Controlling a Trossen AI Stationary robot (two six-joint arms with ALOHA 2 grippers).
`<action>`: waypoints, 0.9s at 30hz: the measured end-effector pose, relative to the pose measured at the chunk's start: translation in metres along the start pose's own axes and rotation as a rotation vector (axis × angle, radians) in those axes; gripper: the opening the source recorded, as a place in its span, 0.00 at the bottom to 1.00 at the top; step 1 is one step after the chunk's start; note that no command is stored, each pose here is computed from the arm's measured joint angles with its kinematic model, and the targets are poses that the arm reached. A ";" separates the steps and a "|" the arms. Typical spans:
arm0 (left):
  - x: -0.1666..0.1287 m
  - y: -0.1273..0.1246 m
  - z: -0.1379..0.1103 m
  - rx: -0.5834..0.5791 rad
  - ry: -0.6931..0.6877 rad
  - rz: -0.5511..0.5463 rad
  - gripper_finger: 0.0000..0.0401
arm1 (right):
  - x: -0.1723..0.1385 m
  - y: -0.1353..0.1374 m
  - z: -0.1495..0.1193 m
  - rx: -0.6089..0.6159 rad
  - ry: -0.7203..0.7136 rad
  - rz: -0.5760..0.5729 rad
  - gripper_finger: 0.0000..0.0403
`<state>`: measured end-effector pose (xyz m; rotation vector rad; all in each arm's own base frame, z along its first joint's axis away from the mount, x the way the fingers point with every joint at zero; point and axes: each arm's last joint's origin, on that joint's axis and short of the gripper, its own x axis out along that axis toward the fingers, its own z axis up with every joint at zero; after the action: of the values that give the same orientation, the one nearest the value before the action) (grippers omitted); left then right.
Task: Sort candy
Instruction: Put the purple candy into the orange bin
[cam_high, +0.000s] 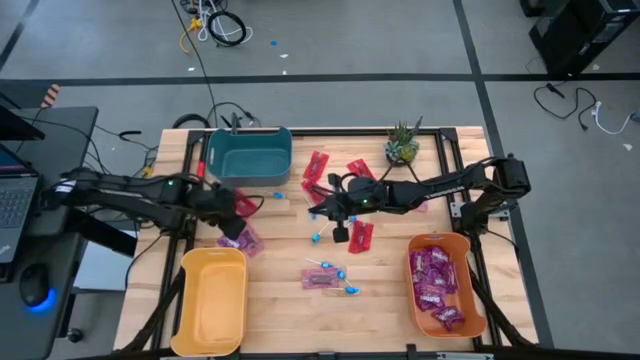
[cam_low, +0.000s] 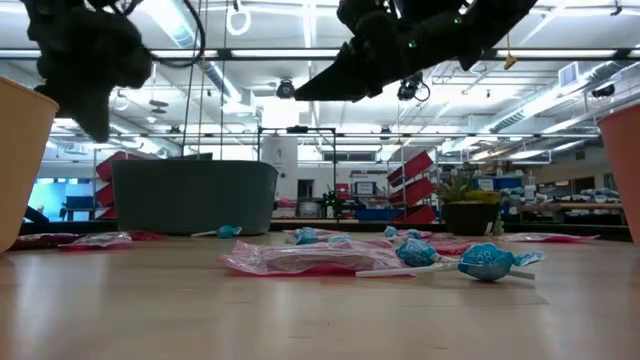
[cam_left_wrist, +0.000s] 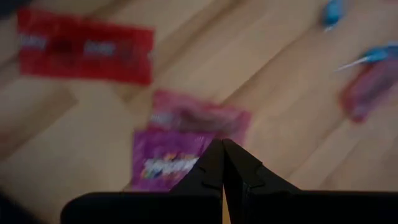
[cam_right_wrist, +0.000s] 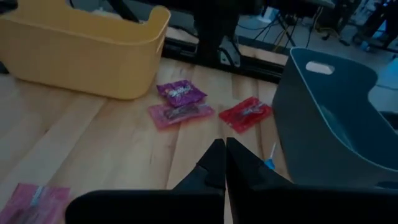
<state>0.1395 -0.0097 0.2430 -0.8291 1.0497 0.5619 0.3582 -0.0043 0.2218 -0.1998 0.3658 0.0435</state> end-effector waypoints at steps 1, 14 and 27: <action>0.002 0.001 -0.001 -0.014 0.031 0.026 0.00 | 0.000 0.000 0.000 0.001 0.000 0.001 0.00; 0.032 -0.004 -0.002 -0.056 0.209 0.231 0.00 | 0.000 0.005 -0.001 -0.008 0.019 0.016 0.00; 0.056 -0.009 0.001 -0.048 0.268 0.347 0.00 | 0.000 0.005 -0.003 -0.009 0.032 0.019 0.00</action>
<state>0.1698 -0.0136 0.1947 -0.7823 1.4455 0.7859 0.3570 0.0003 0.2184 -0.2062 0.3995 0.0609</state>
